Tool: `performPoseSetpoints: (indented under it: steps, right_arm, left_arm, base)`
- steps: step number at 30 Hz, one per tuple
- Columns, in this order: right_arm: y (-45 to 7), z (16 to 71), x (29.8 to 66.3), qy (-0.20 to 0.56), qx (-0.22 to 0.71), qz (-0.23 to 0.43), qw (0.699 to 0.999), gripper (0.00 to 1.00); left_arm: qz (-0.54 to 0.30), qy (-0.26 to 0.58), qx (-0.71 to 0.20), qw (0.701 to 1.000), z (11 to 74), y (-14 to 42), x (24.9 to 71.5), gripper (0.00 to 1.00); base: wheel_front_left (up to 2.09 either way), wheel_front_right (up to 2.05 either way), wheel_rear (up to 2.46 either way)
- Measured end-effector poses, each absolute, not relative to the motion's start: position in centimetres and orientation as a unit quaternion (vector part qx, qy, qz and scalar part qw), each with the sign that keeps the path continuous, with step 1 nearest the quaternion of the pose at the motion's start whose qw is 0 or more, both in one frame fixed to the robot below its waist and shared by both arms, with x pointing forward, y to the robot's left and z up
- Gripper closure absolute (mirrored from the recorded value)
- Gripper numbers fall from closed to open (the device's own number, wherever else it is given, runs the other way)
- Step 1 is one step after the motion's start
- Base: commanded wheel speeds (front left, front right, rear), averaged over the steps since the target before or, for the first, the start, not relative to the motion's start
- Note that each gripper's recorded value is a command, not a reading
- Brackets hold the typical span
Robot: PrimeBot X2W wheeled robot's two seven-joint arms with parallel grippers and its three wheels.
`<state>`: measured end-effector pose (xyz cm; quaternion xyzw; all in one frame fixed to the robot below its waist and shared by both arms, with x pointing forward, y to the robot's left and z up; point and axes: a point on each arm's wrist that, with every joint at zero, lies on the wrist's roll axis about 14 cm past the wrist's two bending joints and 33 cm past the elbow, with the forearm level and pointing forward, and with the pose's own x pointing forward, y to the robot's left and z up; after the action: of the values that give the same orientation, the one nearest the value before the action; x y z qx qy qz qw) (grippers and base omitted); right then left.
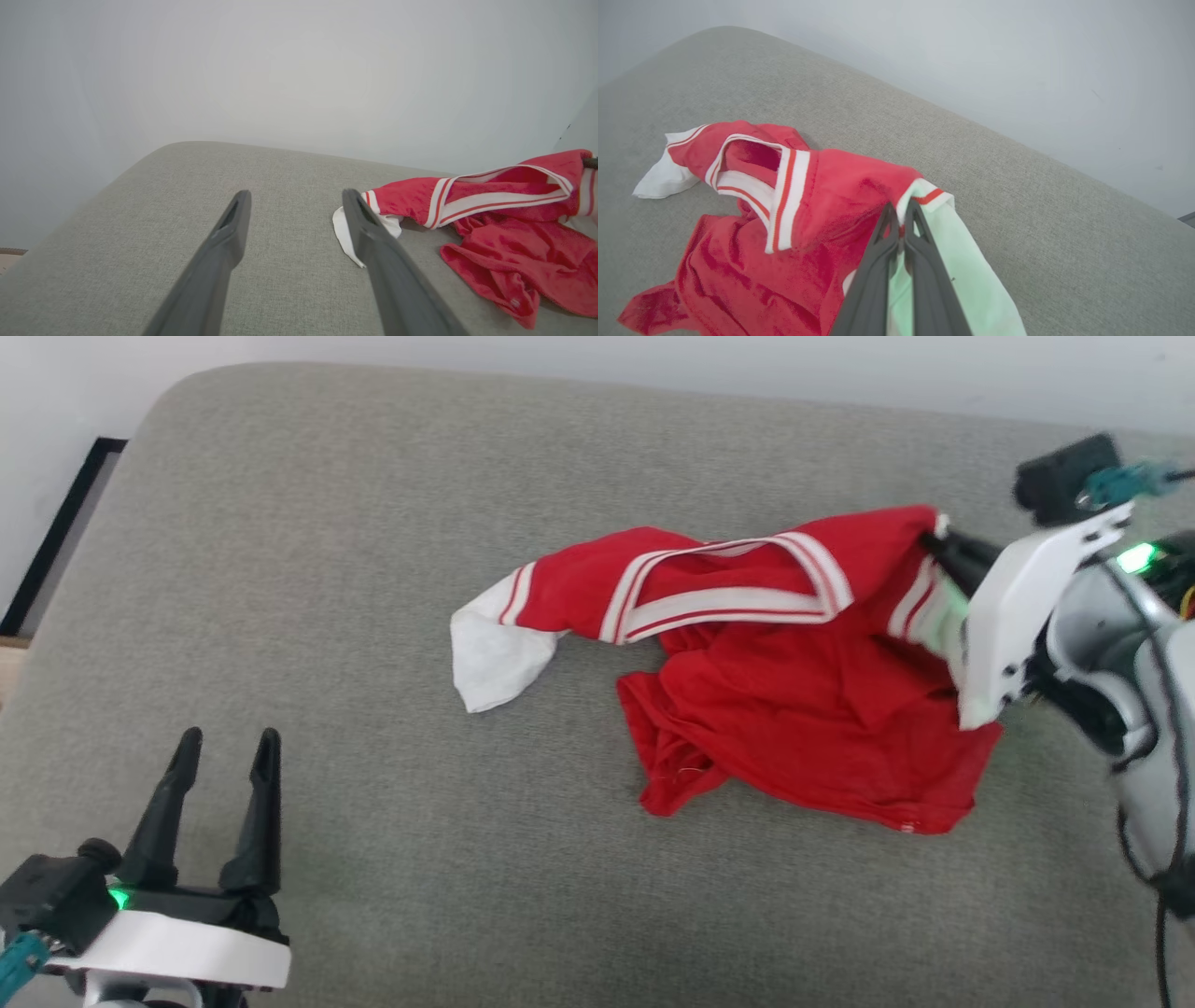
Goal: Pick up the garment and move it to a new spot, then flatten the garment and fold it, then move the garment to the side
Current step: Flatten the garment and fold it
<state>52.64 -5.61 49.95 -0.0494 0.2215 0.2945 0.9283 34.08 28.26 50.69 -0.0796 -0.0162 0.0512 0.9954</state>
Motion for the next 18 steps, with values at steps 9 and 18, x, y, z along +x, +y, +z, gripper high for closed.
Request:
performPoseSetpoints:
  steps: [9, 18]
  right_arm:
    - [-7.2, 50.3, 58.5, 0.201, -0.052, 0.231, 0.95, 0.97]
    - [-6.1, 48.6, 60.2, 0.217, -0.069, 0.212, 0.95, 0.0]
  left_arm:
    - [0.067, -0.014, -0.079, 0.995, 50.5, 28.8, 32.8, 0.0]
    - [0.07, -0.007, -0.077, 0.995, 50.0, 29.0, 32.8, 0.0]
  base:
    - [0.0, 0.0, 0.0]
    - [0.0, 0.0, 0.0]
